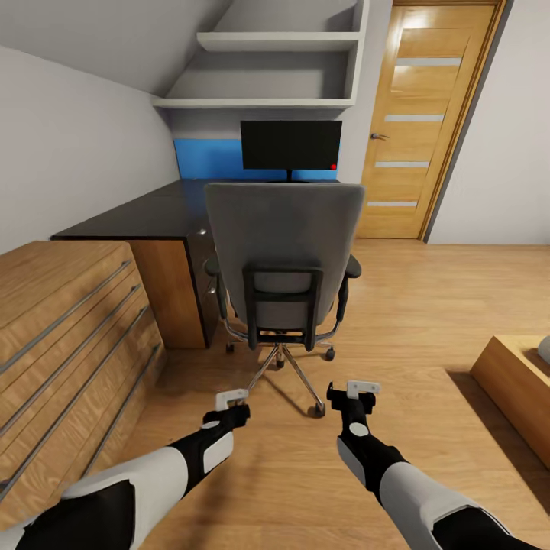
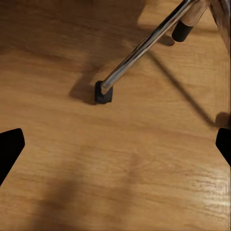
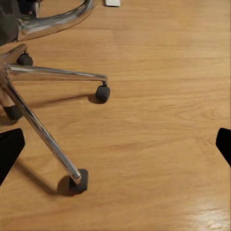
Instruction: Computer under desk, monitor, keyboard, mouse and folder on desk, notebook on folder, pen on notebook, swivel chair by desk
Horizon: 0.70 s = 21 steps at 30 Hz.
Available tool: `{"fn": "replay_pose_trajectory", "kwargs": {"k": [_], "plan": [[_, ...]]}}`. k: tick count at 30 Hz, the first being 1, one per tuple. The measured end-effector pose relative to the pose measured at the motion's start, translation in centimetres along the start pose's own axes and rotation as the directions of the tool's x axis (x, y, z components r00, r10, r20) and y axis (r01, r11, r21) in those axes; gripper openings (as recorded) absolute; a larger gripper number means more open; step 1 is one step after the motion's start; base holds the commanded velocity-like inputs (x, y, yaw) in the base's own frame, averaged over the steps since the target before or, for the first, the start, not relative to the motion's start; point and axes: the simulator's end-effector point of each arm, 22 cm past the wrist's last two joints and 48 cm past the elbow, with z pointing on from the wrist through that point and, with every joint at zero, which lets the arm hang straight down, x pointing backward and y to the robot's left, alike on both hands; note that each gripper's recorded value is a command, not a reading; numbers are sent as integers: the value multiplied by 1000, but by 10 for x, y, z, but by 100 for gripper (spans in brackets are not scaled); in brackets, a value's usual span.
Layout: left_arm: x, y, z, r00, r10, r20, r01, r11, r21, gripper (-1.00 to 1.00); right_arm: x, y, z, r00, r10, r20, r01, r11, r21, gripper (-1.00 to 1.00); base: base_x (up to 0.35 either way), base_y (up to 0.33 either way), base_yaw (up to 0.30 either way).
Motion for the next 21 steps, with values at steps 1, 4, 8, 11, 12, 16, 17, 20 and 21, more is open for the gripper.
{"fn": "replay_pose_trajectory", "kwargs": {"k": [1, 4, 8, 11, 12, 16, 17, 20, 21], "plan": [[0, -2, -1, 1000, -1, 4, 1, 1000, 3, 100, 0, 3, -1, 1000, 2, -1, -2, 1000, -4, 100, -2, 0, 0], [0, -8, -2, 1000, -3, 16, 3, 1000, 11, 100, 0, 18, -5, 1000, 9, -2, -9, 1000, -23, 100, -1, 0, 0], [1, -15, -3, 1000, -3, 21, 3, 1000, 20, 100, -2, 39, -11, 1000, -4, 5, 5, 998, -55, 100, 0, 0, 0], [1, -22, -5, 1000, -4, 23, 4, 1000, 30, 100, -4, 52, -15, 1000, -14, 12, 15, 997, -75, 100, 0, 0, 0], [1, -25, -5, 1000, -6, 24, 5, 999, 35, 100, -4, 55, -16, 1000, -14, 13, 15, 997, -79, 100, 0, 0, 0], [-3, -45, -10, 999, -18, 34, 16, 997, 76, 100, -6, 62, -18, 1000, -17, 16, 18, 996, -89, 100, 0, 0, 0], [-5, -51, -11, 999, -25, 43, 21, 996, 88, 100, -6, 62, -18, 1000, -18, 17, 19, 996, -89, 100, 0, 0, 0], [-9, -56, -13, 998, -34, 61, 28, 995, 99, 100, -6, 62, -18, 1000, -20, 17, 21, 996, -90, 100, 0, 0, 0], [-10, -57, -13, 997, -37, 66, 30, 994, 102, 100, -6, 62, -18, 1000, -20, 17, 21, 996, -90, 100, 0, 0, 0]]}}
